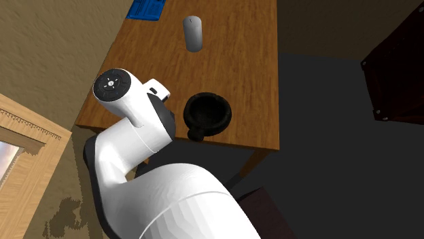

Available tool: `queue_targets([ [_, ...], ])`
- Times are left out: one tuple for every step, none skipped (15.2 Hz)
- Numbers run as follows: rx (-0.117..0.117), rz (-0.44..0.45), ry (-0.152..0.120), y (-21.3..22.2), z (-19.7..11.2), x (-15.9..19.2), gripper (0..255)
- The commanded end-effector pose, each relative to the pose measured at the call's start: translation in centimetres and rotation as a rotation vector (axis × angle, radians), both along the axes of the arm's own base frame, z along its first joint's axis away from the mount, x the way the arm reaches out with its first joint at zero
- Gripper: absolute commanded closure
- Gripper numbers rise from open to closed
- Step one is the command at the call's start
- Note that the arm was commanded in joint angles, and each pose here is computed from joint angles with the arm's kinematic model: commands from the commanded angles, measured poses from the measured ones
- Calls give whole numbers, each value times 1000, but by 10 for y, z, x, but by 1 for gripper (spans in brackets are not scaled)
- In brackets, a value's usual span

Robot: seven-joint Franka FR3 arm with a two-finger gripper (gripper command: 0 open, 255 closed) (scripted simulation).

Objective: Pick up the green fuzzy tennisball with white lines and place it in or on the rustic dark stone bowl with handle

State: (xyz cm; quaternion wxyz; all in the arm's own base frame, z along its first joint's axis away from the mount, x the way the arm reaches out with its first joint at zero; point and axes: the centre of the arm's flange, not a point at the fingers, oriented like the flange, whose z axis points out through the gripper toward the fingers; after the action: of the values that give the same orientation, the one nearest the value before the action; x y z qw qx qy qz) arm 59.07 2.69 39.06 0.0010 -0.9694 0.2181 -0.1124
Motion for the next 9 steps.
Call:
queue_targets([
  [0, 2, 1, 1, -1, 0, 0],
  [0, 2, 1, 1, -1, 0, 0],
  [0, 2, 1, 1, -1, 0, 0],
  [0, 2, 1, 1, -1, 0, 255],
  [0, 2, 1, 1, -1, 0, 255],
  [0, 2, 1, 1, 0, -1, 255],
  [0, 2, 1, 1, 0, -1, 255],
  [0, 2, 1, 1, 0, -1, 255],
  [0, 2, 1, 1, 0, -1, 255],
])
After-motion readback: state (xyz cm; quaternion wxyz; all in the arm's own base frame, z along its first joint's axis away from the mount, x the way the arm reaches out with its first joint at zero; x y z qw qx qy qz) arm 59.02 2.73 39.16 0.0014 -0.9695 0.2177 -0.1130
